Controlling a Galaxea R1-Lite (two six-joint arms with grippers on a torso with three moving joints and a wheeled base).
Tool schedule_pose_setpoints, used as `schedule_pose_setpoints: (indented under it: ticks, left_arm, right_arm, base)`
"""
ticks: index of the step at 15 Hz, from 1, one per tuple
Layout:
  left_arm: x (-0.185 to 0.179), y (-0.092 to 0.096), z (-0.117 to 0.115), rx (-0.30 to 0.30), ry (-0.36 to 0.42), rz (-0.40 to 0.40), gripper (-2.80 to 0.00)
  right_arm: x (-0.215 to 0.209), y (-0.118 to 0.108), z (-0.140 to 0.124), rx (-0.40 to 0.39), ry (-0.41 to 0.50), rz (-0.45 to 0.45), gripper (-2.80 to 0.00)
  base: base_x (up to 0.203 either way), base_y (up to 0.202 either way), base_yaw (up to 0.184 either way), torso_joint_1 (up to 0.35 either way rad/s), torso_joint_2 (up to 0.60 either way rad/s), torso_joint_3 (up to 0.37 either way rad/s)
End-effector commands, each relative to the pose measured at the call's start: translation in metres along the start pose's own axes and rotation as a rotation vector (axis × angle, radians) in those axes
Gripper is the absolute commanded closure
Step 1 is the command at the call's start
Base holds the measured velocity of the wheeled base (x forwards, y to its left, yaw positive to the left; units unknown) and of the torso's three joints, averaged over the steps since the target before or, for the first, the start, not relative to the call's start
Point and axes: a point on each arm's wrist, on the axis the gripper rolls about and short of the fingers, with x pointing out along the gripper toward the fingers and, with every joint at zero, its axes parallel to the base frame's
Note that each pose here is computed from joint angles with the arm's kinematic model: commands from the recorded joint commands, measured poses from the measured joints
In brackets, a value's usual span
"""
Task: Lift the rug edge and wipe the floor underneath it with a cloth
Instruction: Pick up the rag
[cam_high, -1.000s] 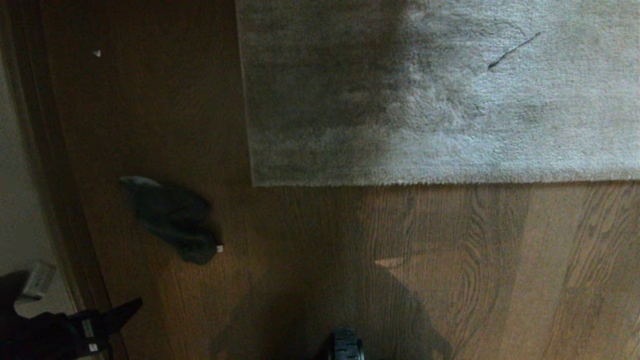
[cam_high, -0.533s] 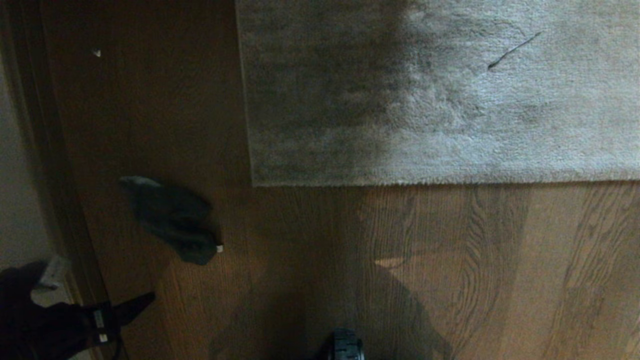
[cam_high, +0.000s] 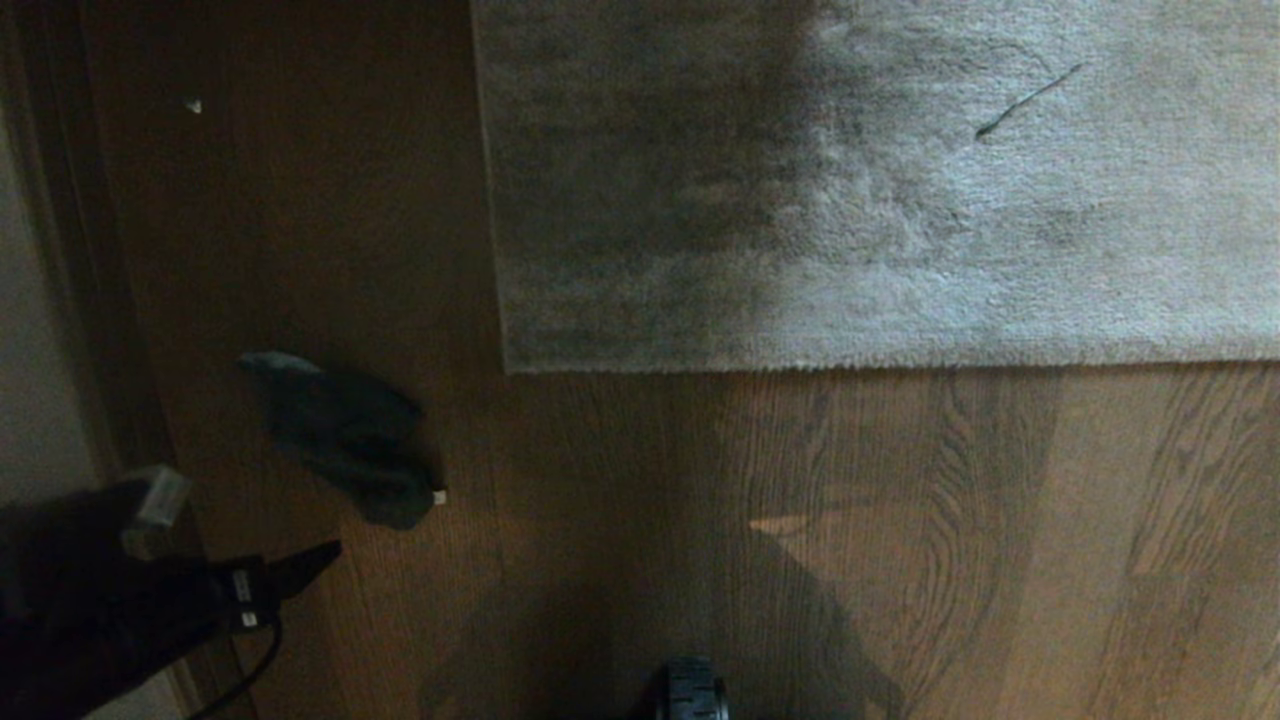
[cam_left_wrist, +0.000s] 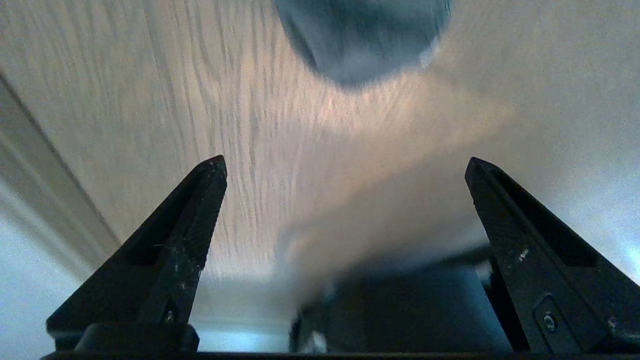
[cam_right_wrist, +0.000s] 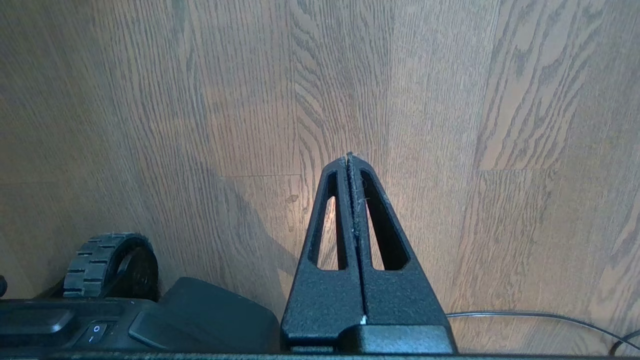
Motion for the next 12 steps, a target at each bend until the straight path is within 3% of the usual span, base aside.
schedule_pose_setpoints:
  ticks: [1, 3, 12]
  left_arm:
    - [0.020, 0.006, -0.001, -0.001, -0.007, 0.000, -2.80]
    - [0.029, 0.006, 0.007, 0.013, -0.055, -0.010, -2.80]
    - [0.032, -0.003, 0.012, 0.045, -0.084, -0.054, -2.80]
  right_arm:
    - [0.000, 0.000, 0.000, 0.000, -0.001, -0.001, 0.00]
    - [0.000, 0.000, 0.000, 0.000, -0.001, 0.000, 0.00]
    - [0.000, 0.000, 0.000, 0.000, -0.001, 0.000, 0.00]
  base:
    - [0.000, 0.000, 0.000, 0.000, 0.00, 0.000]
    - [0.000, 0.000, 0.000, 0.000, 0.00, 0.000]
    - [0.000, 0.000, 0.000, 0.000, 0.00, 0.000]
